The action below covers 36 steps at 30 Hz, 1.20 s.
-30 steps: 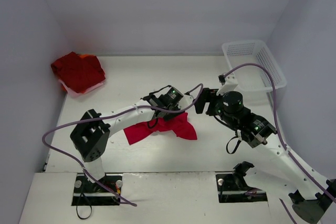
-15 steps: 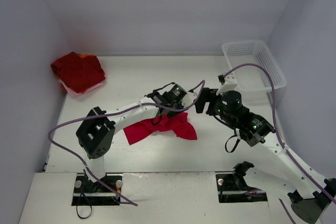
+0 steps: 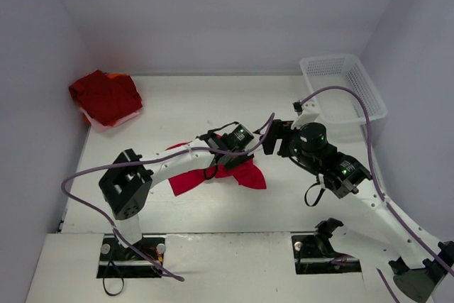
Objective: Fold and stack the t-shirts
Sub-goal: Flatten the tshirt out
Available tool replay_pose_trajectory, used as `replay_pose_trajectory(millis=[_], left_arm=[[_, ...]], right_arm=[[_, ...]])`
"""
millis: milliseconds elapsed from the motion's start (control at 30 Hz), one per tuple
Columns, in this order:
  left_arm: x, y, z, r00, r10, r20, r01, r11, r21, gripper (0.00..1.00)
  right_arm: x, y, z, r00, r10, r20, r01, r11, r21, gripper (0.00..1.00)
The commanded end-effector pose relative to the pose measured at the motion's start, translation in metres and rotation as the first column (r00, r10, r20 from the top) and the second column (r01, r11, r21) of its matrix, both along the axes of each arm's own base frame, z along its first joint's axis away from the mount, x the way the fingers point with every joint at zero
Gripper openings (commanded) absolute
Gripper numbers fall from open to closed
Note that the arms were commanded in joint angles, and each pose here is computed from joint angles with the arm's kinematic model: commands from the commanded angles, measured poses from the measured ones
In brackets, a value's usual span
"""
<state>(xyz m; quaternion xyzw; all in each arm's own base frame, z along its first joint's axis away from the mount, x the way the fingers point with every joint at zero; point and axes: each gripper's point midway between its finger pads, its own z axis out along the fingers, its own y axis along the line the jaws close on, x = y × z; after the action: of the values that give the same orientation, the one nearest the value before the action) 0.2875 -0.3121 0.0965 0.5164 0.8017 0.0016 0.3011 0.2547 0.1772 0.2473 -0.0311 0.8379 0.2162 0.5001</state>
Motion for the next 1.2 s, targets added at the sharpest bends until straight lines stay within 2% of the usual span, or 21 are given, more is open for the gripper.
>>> replay_pose_trajectory(millis=[0, 300, 633, 1167], left_arm=[[-0.009, -0.014, 0.035, 0.997, -0.014, 0.078, 0.02, 0.997, -0.071, 0.41], [-0.02, -0.021, 0.026, 0.997, -0.008, 0.076, 0.013, 0.998, -0.068, 0.41], [-0.017, -0.012, 0.014, 0.995, 0.012, 0.097, -0.008, 0.999, -0.043, 0.41], [0.014, 0.004, 0.024, 0.984, 0.059, 0.166, -0.056, 0.998, -0.023, 0.4]], right_arm=[[0.005, 0.011, 0.02, 0.997, 0.039, 0.062, -0.042, 0.998, 0.044, 0.73], [0.002, 0.01, 0.023, 0.997, 0.042, 0.069, -0.046, 0.998, 0.053, 0.74], [0.001, 0.009, 0.016, 0.997, 0.042, 0.057, -0.045, 0.998, 0.046, 0.74], [0.0, 0.01, 0.004, 0.999, 0.041, 0.028, -0.042, 0.998, 0.04, 0.74]])
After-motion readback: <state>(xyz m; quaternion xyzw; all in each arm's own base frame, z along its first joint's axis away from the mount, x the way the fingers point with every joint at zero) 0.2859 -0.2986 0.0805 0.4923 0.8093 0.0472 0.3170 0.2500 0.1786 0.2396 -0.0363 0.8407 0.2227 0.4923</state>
